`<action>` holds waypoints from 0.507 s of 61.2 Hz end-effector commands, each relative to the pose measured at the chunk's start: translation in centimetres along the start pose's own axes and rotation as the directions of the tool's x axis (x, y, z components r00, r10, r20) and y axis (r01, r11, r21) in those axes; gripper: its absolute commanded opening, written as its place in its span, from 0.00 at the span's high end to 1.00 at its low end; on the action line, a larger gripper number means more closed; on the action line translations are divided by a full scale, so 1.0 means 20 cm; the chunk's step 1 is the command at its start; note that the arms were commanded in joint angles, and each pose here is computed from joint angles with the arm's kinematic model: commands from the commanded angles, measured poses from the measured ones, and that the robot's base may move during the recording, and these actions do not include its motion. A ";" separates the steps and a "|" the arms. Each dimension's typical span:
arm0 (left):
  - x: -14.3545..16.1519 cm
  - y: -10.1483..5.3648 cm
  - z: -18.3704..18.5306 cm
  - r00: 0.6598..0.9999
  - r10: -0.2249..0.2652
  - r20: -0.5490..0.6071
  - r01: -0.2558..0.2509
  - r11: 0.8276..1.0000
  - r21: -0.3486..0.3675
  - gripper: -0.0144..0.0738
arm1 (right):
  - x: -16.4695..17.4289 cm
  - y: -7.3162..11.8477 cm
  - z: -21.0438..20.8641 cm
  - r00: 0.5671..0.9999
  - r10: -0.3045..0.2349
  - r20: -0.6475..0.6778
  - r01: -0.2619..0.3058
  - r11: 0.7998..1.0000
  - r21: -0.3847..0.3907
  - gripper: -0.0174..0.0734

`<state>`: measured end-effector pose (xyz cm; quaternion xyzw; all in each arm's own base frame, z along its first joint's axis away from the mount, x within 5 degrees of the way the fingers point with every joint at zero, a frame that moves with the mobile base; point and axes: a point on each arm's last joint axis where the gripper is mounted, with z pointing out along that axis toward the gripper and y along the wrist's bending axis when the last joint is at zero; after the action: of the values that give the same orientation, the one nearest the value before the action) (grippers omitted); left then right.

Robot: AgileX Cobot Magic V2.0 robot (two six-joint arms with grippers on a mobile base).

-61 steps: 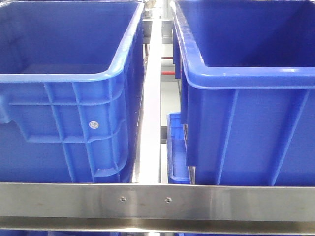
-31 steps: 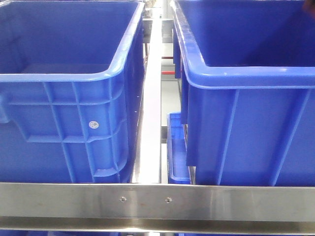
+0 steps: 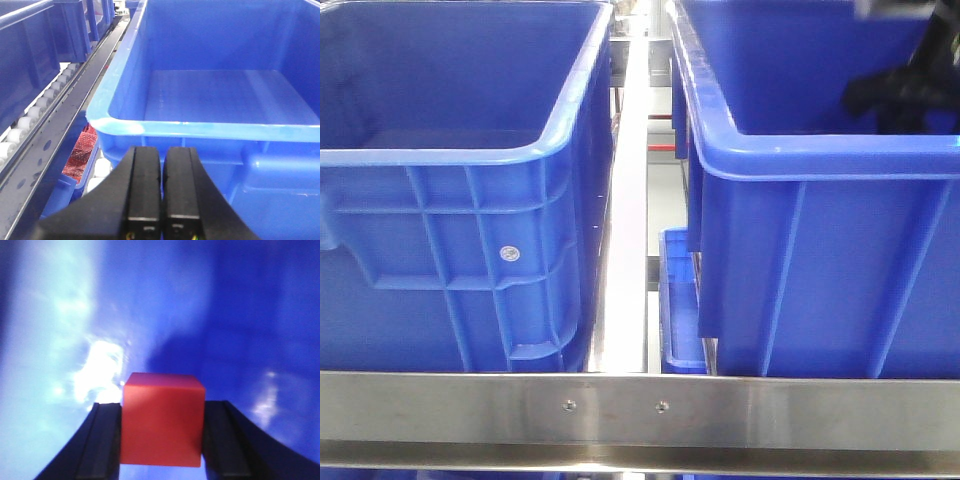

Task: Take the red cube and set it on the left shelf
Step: 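Lower the right gripper into the blue crate and open to release the cube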

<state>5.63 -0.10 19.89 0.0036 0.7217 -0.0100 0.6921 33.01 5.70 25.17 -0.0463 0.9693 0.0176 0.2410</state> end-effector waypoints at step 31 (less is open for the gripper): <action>0.00 0.00 0.00 0.997 -0.005 0.078 0.005 1.000 0.004 0.72 | -0.07 0.01 0.01 0.997 -0.012 0.076 0.012 1.000 -0.005 0.20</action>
<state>5.63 -0.10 19.89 0.0036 0.7217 -0.0100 0.6921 34.01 5.88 22.96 -0.0473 0.9743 0.0150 0.2196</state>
